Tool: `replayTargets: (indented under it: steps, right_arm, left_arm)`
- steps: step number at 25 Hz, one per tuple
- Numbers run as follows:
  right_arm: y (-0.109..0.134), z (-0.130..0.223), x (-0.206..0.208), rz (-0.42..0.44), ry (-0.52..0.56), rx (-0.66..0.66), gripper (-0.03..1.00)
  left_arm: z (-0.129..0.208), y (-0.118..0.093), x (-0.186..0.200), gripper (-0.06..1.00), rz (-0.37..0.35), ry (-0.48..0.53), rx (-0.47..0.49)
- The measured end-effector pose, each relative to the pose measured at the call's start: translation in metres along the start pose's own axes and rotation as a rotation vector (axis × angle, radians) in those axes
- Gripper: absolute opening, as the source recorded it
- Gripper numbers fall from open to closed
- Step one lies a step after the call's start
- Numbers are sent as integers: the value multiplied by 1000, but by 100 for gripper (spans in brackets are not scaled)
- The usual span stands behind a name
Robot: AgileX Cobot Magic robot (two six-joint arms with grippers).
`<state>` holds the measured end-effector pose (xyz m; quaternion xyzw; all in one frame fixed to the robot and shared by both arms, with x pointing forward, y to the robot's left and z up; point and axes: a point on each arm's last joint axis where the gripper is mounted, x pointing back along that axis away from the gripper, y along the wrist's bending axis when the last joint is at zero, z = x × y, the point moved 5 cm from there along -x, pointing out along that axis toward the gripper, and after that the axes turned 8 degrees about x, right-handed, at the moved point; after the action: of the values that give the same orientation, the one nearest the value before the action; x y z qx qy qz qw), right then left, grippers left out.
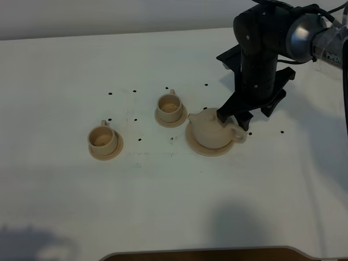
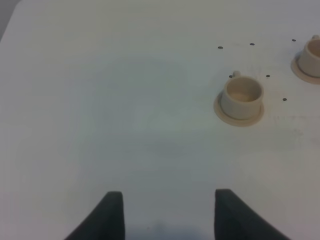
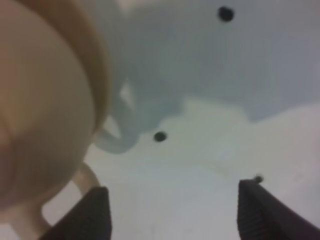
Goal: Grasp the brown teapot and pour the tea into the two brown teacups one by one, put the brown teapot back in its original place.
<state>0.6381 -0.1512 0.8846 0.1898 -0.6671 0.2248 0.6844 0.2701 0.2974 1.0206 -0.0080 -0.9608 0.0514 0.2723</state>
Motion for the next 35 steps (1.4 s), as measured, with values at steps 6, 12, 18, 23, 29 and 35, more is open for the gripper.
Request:
replayTargets:
  steps: [6,12,18,23,29,35]
  right_arm:
    - [10,3,0,-54,27,-32,56]
    - [18,4,0,-73,41,-62,56]
    - [25,4,1,-123,45,-92,56]
    - [26,4,1,-123,47,-88,56]
    - [7,5,0,23,54,-42,56]
    - [6,5,10,29,27,-22,56]
  left_arm:
    - [0,0,0,45,0,0,0]
    - [0,0,0,45,0,0,0]
    - [0,0,0,45,0,0,0]
    - [0,0,0,45,0,0,0]
    - [0,0,0,45,0,0,0]
    - [0,0,0,45,0,0,0]
